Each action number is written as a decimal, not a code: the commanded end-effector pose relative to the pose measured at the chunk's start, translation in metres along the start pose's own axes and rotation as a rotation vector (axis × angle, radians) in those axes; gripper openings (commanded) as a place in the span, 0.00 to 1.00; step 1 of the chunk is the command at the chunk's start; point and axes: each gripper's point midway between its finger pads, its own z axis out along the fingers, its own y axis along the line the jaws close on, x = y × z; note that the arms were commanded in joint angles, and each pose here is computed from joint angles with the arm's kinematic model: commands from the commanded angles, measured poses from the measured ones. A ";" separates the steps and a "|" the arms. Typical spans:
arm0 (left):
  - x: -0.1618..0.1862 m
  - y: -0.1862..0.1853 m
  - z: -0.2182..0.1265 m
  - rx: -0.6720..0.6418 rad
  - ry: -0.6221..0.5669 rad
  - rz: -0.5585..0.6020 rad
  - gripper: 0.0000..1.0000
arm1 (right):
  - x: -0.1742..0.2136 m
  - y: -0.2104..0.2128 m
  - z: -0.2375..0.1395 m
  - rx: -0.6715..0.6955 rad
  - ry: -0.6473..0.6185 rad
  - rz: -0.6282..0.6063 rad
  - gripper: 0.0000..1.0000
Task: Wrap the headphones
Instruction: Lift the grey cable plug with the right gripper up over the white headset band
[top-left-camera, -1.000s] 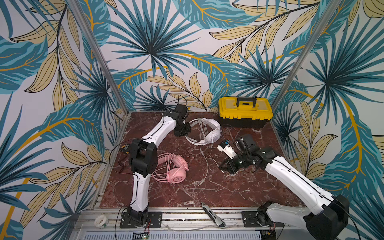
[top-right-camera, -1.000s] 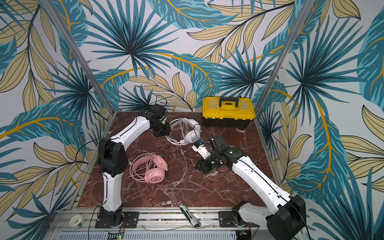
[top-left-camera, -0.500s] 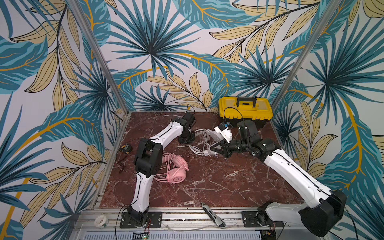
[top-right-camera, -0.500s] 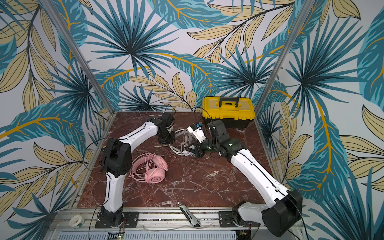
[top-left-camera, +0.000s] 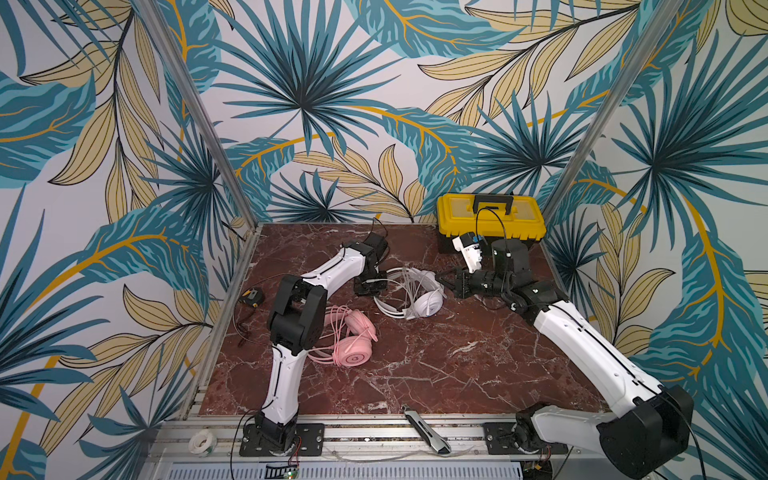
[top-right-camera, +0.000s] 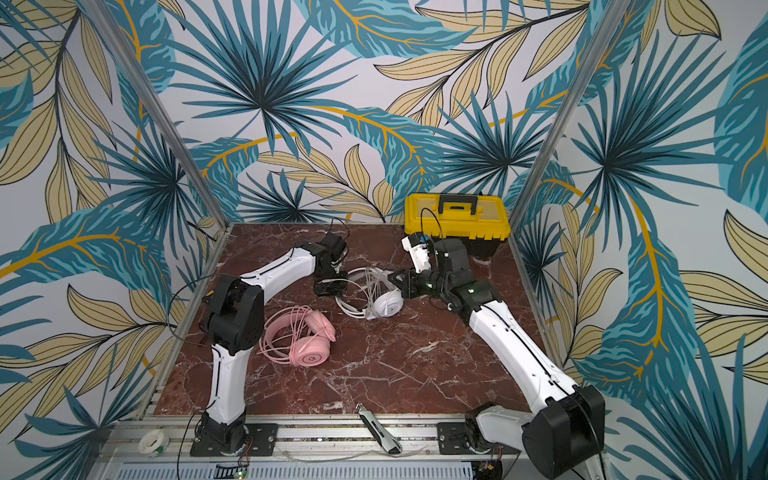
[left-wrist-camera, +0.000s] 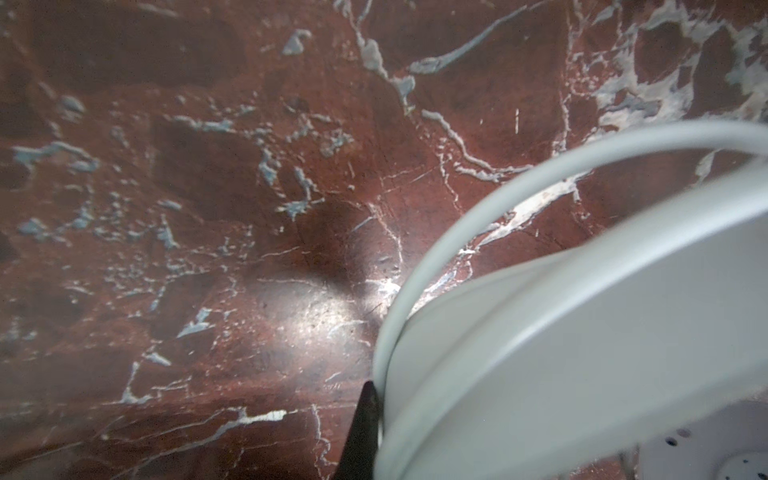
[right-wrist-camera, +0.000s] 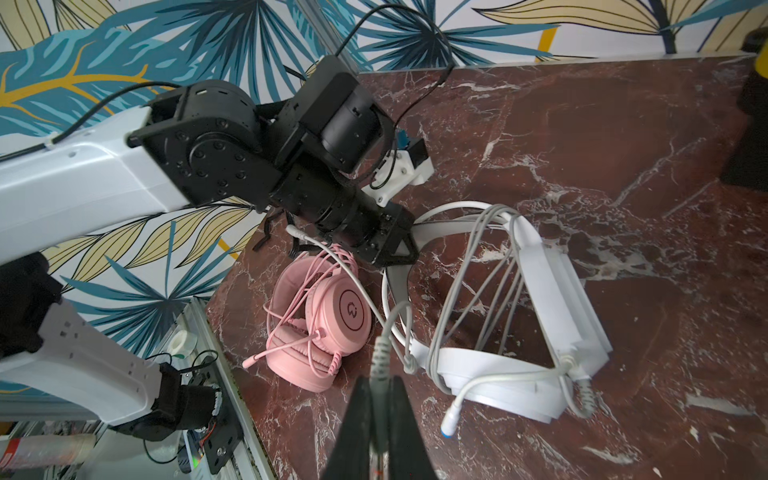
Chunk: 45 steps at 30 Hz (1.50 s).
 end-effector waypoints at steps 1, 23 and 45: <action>-0.006 -0.014 -0.019 0.080 -0.034 0.013 0.00 | 0.000 -0.009 -0.012 0.067 -0.065 0.040 0.00; -0.005 -0.014 -0.010 0.100 0.001 -0.015 0.01 | 0.002 0.028 0.004 -0.174 -0.032 0.081 0.00; 0.008 -0.014 -0.010 0.060 0.040 0.047 0.02 | 0.000 -0.035 0.083 0.019 0.032 0.378 0.00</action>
